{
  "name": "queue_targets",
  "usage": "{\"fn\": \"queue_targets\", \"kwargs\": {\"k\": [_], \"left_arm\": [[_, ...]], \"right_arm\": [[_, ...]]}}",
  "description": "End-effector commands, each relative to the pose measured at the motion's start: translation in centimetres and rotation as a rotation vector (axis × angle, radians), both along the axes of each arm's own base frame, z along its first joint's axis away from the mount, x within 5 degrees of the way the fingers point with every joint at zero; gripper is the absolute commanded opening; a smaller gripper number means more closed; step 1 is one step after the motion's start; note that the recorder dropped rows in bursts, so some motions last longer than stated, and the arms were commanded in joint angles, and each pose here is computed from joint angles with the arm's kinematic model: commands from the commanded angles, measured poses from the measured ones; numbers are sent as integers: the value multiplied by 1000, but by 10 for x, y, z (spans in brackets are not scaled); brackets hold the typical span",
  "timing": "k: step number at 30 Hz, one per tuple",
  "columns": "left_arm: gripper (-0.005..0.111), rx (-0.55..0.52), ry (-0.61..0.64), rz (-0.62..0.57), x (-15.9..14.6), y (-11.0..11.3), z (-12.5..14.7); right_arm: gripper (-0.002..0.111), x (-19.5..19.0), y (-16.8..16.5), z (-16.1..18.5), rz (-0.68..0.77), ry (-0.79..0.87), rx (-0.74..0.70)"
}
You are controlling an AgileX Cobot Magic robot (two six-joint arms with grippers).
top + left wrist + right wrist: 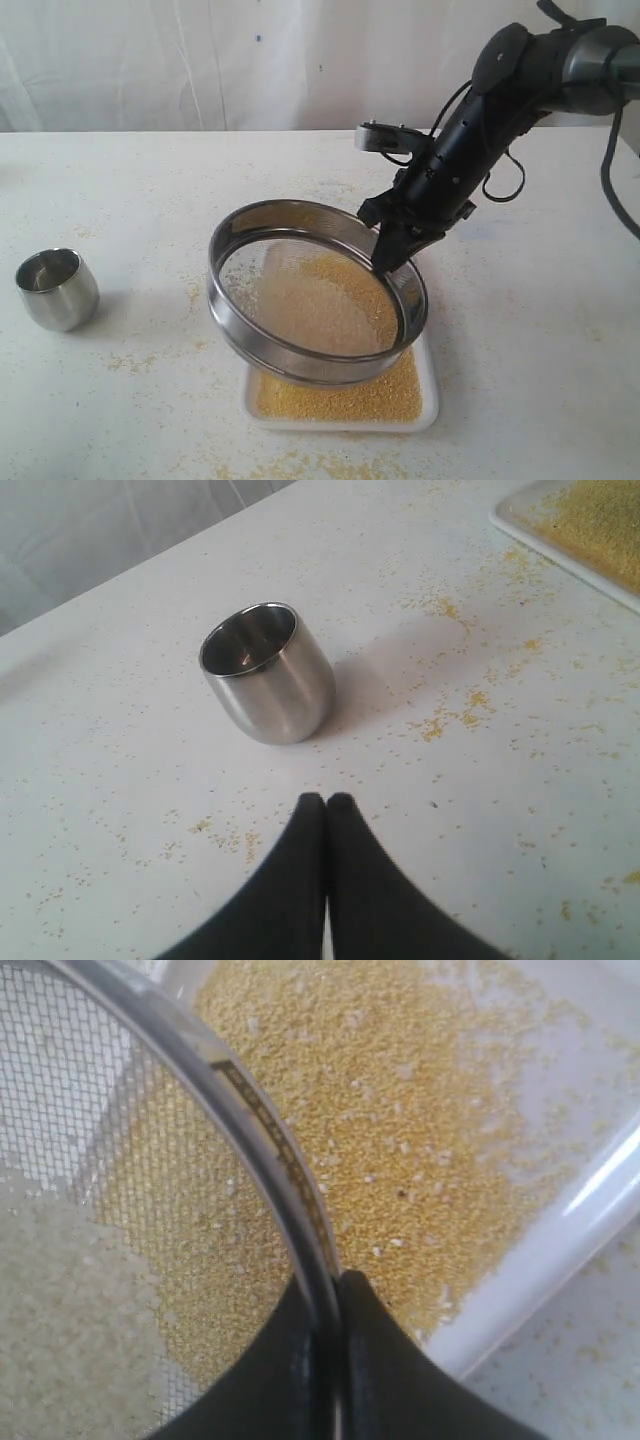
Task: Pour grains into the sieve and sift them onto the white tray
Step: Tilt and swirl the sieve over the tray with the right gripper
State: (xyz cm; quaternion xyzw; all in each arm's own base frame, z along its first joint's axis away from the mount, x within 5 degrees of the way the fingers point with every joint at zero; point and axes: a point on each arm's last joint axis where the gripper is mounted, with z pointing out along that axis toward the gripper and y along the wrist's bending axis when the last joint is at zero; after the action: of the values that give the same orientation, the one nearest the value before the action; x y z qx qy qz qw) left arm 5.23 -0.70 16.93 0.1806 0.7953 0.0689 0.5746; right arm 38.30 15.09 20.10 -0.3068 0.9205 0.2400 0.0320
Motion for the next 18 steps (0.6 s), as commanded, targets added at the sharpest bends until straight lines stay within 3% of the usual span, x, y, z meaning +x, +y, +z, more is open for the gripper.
{"fn": "queue_targets", "kwargs": {"k": [1, 4, 8, 18], "left_arm": [[1, -7, 1, -5, 0, 0, -1], [1, -7, 1, -5, 0, 0, -1], [1, -7, 1, -5, 0, 0, -1], [1, -7, 1, -5, 0, 0, -1]], "right_arm": [[0, -4, -6, 4, 38, -5, -38], [0, 0, -20, 3, -66, 29, -82], [0, -3, -19, 3, -26, 19, -54], [0, -9, -19, -4, -99, 94, -49]]}}
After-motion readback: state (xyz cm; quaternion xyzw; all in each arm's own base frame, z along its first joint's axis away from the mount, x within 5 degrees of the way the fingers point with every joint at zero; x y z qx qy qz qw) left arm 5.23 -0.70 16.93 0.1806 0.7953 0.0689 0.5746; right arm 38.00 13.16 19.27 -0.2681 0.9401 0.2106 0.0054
